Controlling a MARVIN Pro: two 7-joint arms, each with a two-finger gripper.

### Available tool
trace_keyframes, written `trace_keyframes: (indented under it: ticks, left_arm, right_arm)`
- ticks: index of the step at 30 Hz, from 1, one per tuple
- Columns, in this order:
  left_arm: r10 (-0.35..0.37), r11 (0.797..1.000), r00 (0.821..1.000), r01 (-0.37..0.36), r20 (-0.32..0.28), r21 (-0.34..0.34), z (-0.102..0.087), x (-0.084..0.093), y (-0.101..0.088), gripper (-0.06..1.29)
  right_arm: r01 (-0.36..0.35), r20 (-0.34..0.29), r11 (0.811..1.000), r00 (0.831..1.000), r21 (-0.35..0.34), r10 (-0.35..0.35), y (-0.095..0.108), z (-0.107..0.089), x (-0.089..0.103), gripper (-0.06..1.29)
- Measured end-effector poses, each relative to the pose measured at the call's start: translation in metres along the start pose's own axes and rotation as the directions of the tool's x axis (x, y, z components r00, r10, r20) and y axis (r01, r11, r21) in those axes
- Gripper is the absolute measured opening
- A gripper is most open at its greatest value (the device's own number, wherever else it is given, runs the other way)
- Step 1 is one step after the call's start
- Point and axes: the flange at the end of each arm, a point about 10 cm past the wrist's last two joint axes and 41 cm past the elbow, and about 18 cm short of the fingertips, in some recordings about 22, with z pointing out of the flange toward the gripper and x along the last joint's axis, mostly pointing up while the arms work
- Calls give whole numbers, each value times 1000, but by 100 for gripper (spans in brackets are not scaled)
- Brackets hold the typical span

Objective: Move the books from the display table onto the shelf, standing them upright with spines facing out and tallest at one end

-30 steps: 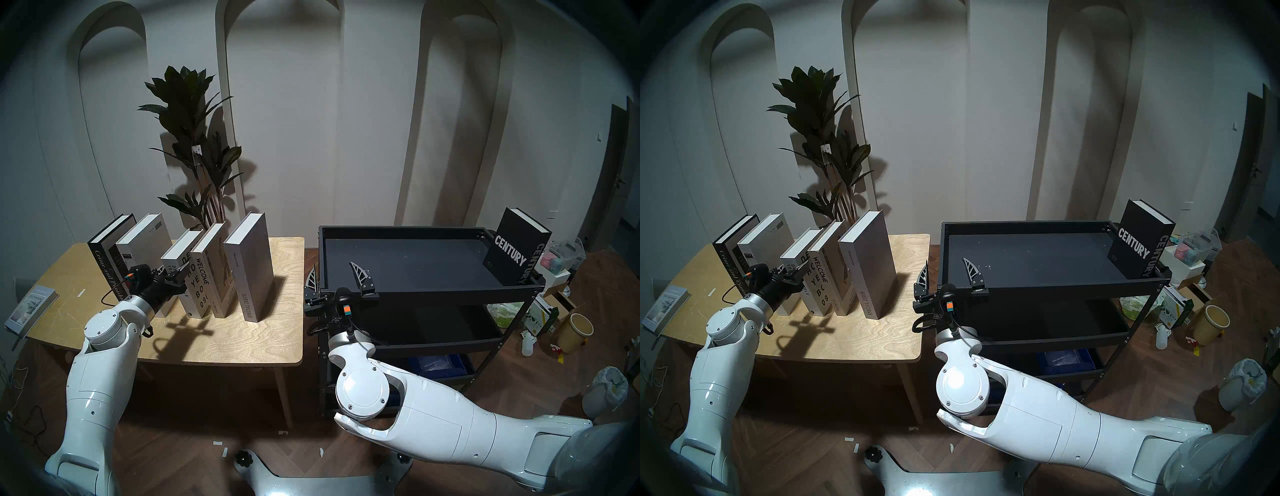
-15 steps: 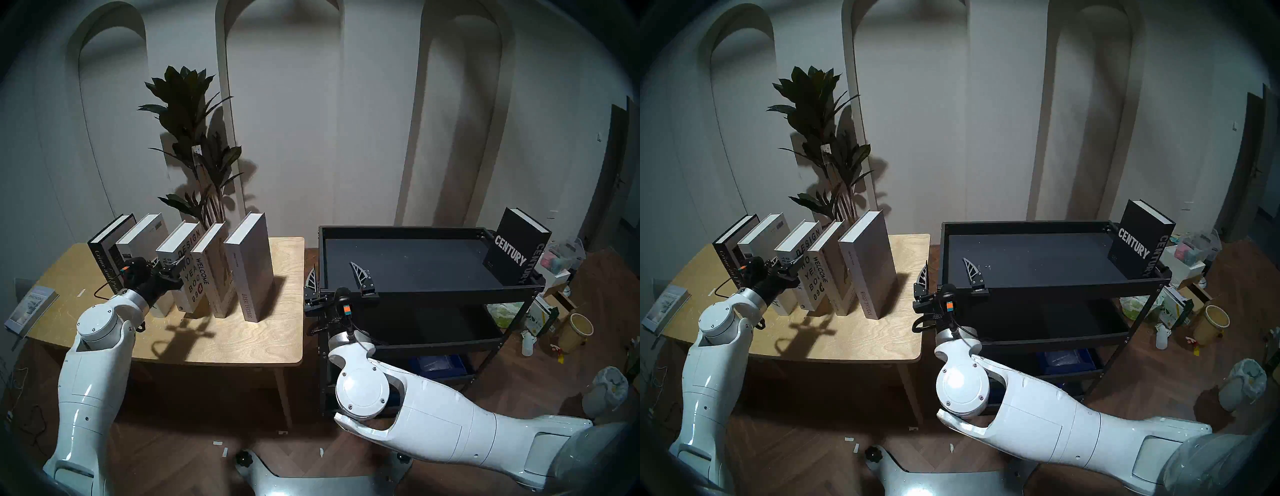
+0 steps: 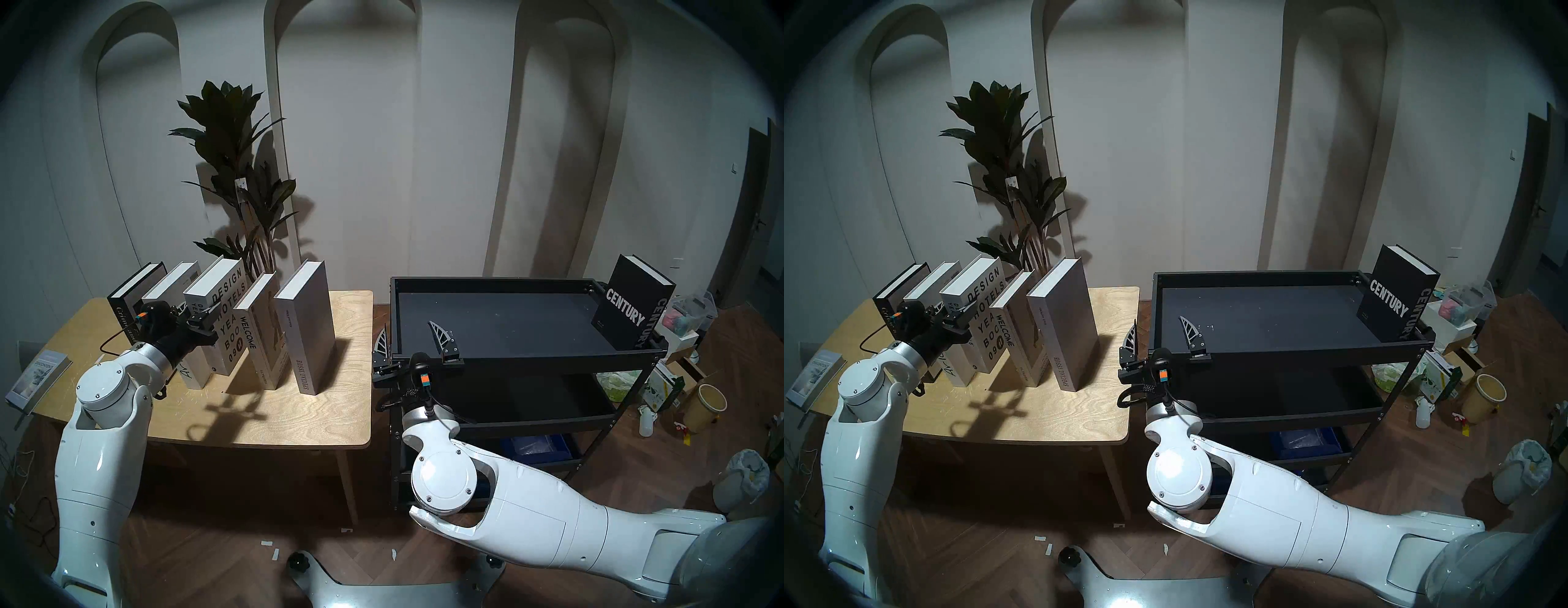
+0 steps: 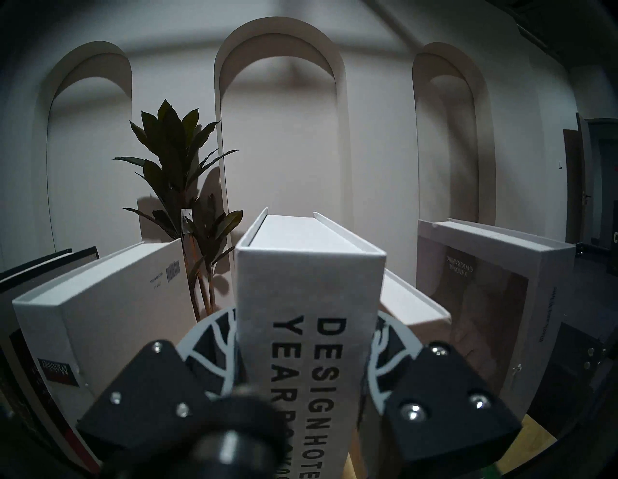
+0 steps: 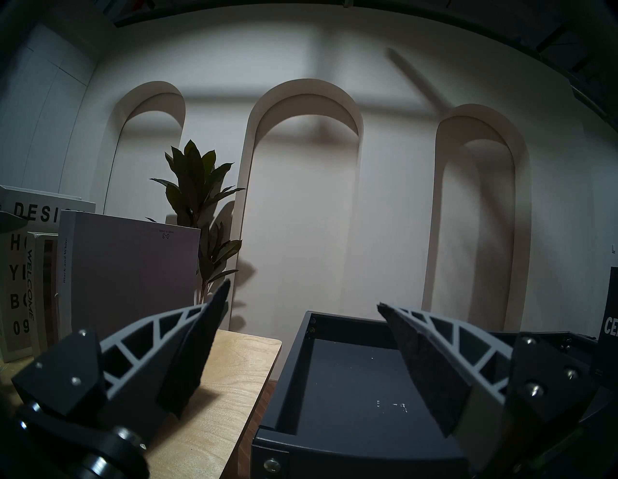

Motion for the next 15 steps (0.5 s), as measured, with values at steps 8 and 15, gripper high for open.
trace_keyframes:
  ticks: [8, 15]
  left_arm:
    - [11, 1000, 999, -12, -33, -16, -7, 30, 7, 47]
    - [25, 999, 999, -26, -48, -22, -8, 48, 10, 47]
  right_arm:
    - [0, 0, 1000, 1000, 0, 0, 0, 0, 0, 122]
    - [0, 0, 1000, 1000, 0, 0, 0, 0, 0, 122]
